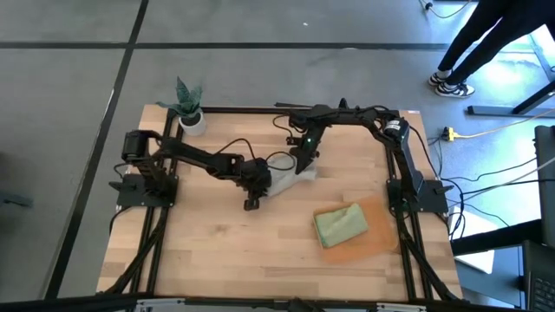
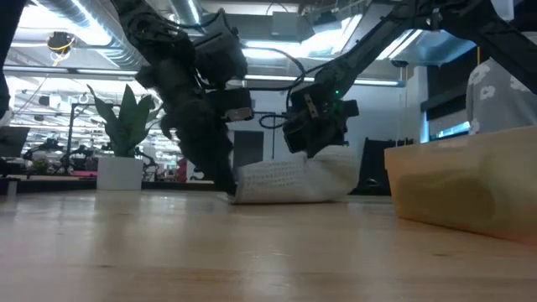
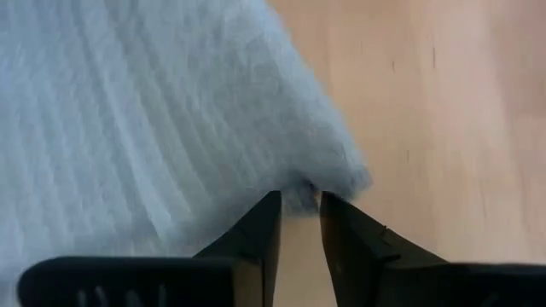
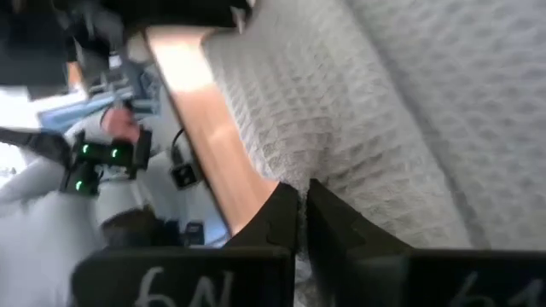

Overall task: Roll microfiber towels into tight, uniform cylinder then place into a basket
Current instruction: Roll the gray microfiber towel

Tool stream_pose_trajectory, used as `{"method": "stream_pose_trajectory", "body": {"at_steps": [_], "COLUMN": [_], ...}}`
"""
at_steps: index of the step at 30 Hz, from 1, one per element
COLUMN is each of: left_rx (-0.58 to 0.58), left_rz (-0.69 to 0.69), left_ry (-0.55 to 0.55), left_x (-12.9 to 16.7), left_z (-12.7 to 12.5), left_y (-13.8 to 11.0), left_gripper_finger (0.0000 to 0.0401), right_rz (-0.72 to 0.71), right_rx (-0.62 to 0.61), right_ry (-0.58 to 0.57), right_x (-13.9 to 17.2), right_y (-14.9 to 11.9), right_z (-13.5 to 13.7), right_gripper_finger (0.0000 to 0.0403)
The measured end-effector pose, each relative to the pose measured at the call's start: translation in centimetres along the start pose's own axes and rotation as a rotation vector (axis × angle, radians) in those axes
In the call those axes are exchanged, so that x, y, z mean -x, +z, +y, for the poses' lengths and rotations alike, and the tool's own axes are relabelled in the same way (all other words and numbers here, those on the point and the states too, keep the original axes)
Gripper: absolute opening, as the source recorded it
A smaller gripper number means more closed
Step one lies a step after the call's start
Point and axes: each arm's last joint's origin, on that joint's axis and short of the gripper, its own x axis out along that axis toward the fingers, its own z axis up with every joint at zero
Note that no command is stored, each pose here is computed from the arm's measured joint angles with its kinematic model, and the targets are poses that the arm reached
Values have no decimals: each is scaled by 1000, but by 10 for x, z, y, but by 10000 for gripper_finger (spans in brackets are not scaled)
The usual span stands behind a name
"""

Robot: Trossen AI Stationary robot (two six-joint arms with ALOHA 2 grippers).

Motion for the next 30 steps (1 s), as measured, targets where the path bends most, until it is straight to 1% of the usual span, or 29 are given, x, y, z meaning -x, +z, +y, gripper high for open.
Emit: {"method": "stream_pose_trajectory", "body": {"at_steps": [3,7,10,12,13,15,19,23,27,30], "left_rx": [9,48,65,57,53,45,52,31,39,38], "left_rz": [3,12,-53,-115,-124,-133,-127,-127,-126,-128], "left_ry": [-1,-1,-5,-11,-14,-19,-34,-29,-30,-10], "left_x": [14,36,53,61,63,65,63,62,62,62], "left_z": [-2,-6,-10,-13,-14,-18,-25,-34,-37,-39], "left_y": [1,2,9,15,15,16,16,15,15,15], "left_gripper_finger": [75,75,75,75,75,75,75,75,75,75], "right_rz": [42,77,87,88,90,94,106,110,116,130], "right_rx": [-1,11,29,32,29,23,4,9,36,47], "right_ry": [28,31,61,103,125,157,164,177,244,242], "right_x": [-1,-5,-7,-8,-9,-9,-9,-11,-15,-21], "right_y": [-6,-10,-11,-12,-12,-12,-14,-14,-15,-16], "right_z": [1,4,7,8,9,10,11,12,17,20], "right_gripper_finger": [16,16,16,16,16,16,16,16,16,16]}}
